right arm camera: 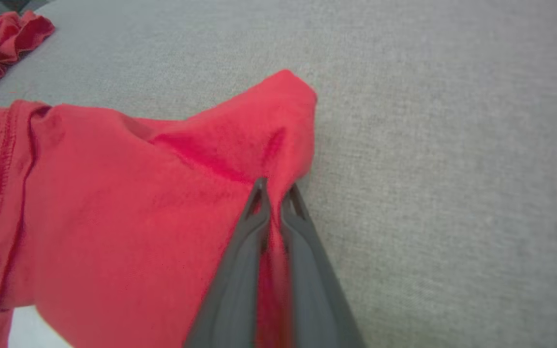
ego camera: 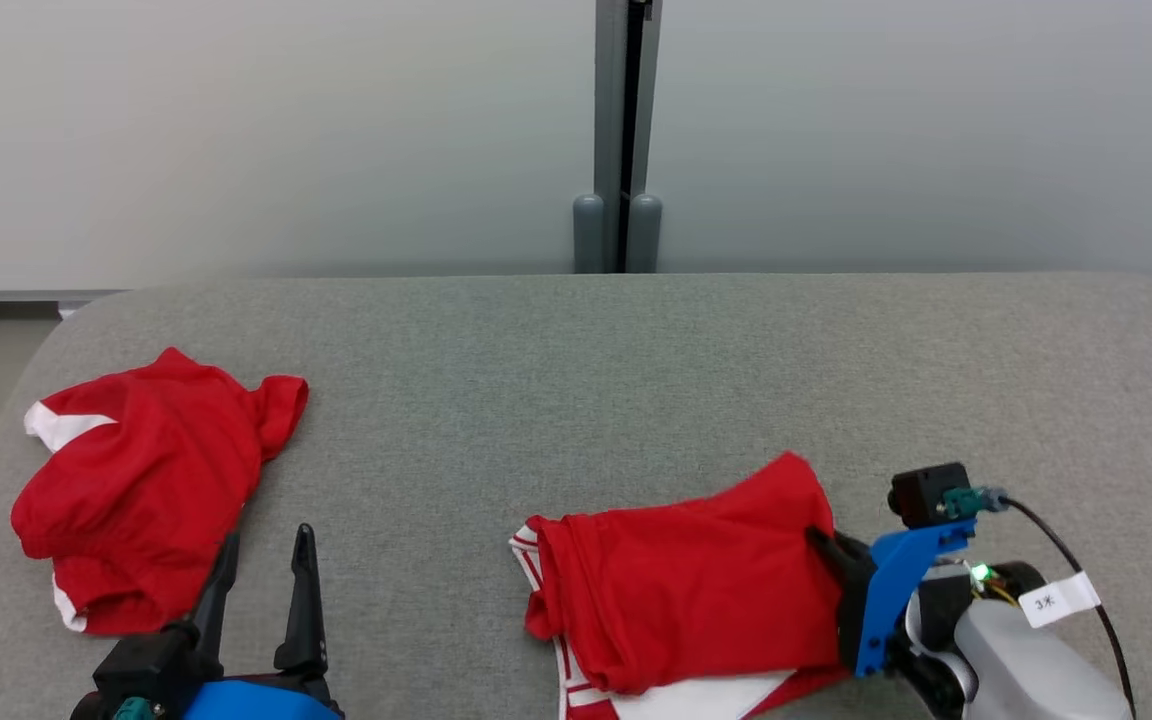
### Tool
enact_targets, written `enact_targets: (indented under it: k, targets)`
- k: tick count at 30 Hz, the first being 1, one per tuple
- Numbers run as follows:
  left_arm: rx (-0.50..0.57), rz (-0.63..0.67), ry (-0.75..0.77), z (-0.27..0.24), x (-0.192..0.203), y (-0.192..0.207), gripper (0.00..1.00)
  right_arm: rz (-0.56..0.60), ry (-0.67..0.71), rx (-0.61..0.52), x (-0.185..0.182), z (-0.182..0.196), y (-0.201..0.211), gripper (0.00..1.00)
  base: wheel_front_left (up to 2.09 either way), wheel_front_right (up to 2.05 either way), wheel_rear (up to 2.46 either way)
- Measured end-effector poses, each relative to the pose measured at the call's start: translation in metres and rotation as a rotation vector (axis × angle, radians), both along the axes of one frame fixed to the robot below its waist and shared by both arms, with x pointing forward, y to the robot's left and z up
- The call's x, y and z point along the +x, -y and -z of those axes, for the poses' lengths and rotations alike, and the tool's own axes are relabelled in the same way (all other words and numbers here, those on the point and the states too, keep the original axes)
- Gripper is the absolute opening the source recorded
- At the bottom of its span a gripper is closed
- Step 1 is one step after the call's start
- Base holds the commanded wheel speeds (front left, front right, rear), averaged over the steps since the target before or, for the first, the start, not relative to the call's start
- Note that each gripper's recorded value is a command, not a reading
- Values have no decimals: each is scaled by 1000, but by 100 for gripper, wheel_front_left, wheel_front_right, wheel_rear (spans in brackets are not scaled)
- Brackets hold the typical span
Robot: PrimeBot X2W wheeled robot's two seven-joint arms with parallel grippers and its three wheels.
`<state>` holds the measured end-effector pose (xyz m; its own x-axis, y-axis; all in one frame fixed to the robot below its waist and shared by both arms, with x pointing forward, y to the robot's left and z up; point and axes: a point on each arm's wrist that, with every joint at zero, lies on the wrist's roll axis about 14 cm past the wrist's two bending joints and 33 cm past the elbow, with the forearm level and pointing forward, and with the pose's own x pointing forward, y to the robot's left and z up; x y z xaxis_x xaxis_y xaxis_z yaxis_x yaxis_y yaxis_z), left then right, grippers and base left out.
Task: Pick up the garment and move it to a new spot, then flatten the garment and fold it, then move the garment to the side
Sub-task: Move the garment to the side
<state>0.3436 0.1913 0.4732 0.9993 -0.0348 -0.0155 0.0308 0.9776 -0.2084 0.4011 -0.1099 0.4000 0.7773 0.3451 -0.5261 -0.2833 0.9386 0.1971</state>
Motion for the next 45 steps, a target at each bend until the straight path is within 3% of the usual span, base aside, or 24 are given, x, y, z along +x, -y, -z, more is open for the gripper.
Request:
enact_targets:
  k: [10, 19, 28, 39, 40, 41, 42, 45]
  targets:
    - [10, 245, 21, -5, 40, 76, 100, 69, 216, -67, 58, -64, 51, 0, 0, 0, 0]
    - [-4, 472, -7, 16, 82, 148, 100, 287, 246, -123, 93, -67, 145, 0, 0, 0, 0]
    - [5, 569, -47, 48, 113, 171, 100, 476, 284, -228, 109, -68, 228, 0, 0, 0, 0]
    - [23, 543, -64, 66, 135, 156, 100, 525, 253, -311, 133, -51, 254, 0, 0, 0, 0]
    - [22, 537, -67, 67, 135, 153, 100, 521, 251, -318, 133, -49, 254, 11, 0, 0, 0]
    - [23, 531, -69, 67, 135, 152, 100, 519, 252, -322, 134, -49, 254, 47, 0, 0, 0]
    - [23, 526, -68, 66, 135, 150, 100, 514, 254, -330, 135, -50, 254, 100, 0, 0, 0]
    - [22, 497, -53, 57, 133, 142, 100, 504, 284, -342, 139, -61, 253, 100, 0, 0, 0]
